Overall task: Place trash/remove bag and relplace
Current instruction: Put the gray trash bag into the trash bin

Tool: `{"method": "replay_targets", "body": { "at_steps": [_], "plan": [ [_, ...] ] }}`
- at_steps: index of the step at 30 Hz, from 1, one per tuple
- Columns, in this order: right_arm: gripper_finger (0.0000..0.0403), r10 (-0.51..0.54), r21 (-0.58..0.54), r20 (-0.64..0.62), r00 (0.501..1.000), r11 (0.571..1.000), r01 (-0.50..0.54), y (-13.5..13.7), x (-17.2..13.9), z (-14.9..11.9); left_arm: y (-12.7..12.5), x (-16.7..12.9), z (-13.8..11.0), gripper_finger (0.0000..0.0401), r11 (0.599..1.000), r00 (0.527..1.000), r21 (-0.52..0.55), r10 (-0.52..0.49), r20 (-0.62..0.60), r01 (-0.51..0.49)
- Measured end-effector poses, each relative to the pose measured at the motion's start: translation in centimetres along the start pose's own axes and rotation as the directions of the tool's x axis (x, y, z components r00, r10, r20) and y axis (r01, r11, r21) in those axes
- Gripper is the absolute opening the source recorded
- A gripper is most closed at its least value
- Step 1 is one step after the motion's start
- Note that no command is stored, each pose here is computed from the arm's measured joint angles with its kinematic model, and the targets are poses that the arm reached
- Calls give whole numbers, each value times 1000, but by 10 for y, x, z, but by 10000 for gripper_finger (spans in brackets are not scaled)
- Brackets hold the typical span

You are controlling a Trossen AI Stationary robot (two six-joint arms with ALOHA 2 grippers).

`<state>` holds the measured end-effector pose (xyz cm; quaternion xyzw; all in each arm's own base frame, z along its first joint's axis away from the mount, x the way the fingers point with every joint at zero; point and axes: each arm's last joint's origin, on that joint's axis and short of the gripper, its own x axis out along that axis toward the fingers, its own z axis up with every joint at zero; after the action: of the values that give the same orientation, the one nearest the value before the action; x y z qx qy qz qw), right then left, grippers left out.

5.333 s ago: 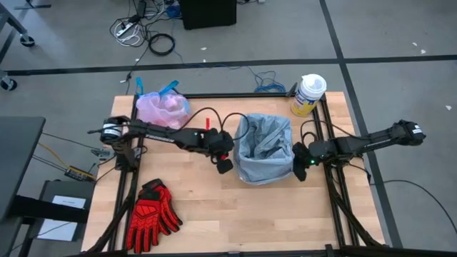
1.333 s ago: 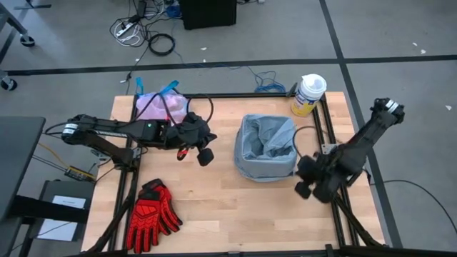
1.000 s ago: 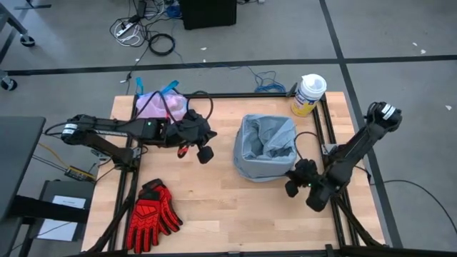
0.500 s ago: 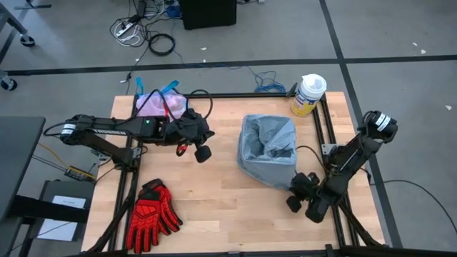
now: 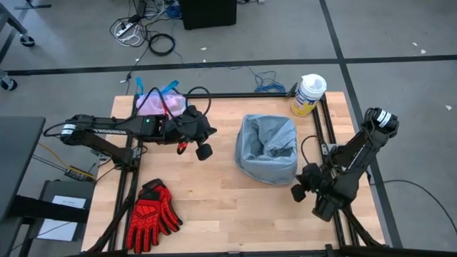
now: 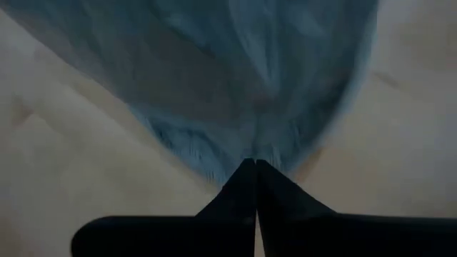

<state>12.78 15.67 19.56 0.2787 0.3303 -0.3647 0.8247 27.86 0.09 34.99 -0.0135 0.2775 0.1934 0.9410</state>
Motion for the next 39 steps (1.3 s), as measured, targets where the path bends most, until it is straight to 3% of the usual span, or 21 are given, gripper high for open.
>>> {"method": "replay_targets", "body": {
  "at_steps": [3, 10, 13, 16, 22, 26, 32, 39],
  "plan": [
    [0, -101, -1, -12, 995, 995, 101, -4, -6, 3, 0, 0, 2, 6, 1000, 1000, -1, -4, 17, 4],
    [0, -178, -96, 141, 974, 977, 192, -6, -35, 37, -2, 0, 10, 6, 999, 995, -2, -36, 93, 37],
    [0, -111, -85, 208, 972, 988, 131, -12, -34, 58, -4, 4, 14, 6, 998, 989, 25, -53, 136, 50],
    [0, -110, -35, 280, 954, 992, 125, -23, -29, 77, -4, 7, 16, 6, 998, 988, 60, -45, 151, 36],
    [0, -109, 38, 383, 917, 994, 103, -63, -21, 103, -2, 8, 19, 6, 1000, 984, -28, 9, 179, -4],
    [0, -59, 88, 419, 906, 996, 25, -86, -23, 113, -2, 11, 15, 6, 998, 989, -69, 15, 147, -5],
    [0, 124, 41, 404, 906, 987, -154, -96, -29, 119, -13, 43, 4, 6, 987, 995, -126, -92, 38, 96],
    [0, 244, -27, 363, 899, 968, -251, -92, -19, 120, -18, 92, -11, 6, 988, 994, -115, -103, -38, 98]
  ]
}}
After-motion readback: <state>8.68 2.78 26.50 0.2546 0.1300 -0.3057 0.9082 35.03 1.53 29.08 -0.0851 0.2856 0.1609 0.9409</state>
